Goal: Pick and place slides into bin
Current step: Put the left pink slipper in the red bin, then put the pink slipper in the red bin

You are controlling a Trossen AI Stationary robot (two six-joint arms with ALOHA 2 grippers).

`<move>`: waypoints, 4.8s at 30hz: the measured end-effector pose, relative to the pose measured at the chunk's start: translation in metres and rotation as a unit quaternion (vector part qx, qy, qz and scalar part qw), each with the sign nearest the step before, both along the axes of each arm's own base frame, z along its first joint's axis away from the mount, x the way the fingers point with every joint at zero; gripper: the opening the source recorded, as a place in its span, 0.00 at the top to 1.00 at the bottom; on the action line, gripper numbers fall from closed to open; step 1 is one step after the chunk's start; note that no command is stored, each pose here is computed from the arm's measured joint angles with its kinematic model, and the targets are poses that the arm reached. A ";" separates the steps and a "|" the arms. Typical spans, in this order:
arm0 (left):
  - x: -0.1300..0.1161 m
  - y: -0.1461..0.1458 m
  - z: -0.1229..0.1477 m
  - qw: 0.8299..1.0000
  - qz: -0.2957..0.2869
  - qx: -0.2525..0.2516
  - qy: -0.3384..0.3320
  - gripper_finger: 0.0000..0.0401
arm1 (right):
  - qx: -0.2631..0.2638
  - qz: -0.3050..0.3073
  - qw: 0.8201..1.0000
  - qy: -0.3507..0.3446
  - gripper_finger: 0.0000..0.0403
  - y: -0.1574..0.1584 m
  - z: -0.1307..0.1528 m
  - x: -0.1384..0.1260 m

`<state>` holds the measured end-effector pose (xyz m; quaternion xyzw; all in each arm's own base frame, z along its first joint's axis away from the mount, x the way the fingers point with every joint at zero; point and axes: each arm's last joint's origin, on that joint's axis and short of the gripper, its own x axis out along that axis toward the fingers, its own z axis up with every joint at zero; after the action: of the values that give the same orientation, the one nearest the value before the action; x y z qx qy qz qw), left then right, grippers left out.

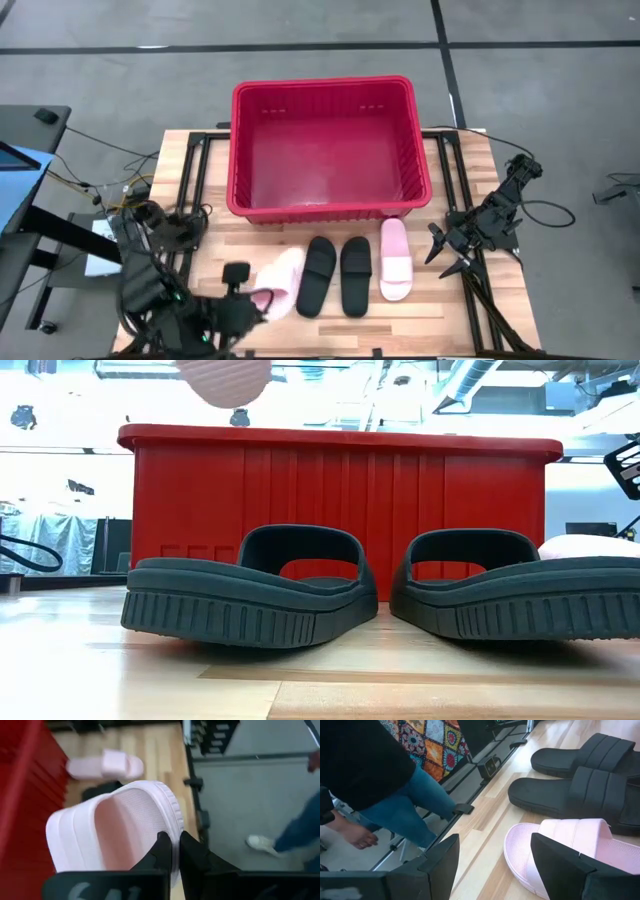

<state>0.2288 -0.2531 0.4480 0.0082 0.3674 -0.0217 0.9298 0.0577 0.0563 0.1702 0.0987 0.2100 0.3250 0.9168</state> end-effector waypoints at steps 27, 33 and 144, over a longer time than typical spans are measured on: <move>-0.005 0.154 0.067 0.954 0.107 0.265 -0.085 1.00 | 0.000 0.000 1.000 0.000 0.41 0.000 0.000 0.000; 0.004 0.195 0.059 0.938 0.162 0.306 -0.014 1.00 | 0.000 0.000 1.000 0.000 0.41 0.000 0.000 0.000; 0.055 0.377 -0.205 0.905 0.011 0.249 0.345 0.67 | -0.003 0.000 1.000 0.002 0.41 0.000 -0.001 0.000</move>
<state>0.2841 0.1236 0.2431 0.2278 0.6591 0.0789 0.7124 0.0576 0.0561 0.1694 0.0971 0.2132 0.3238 0.9167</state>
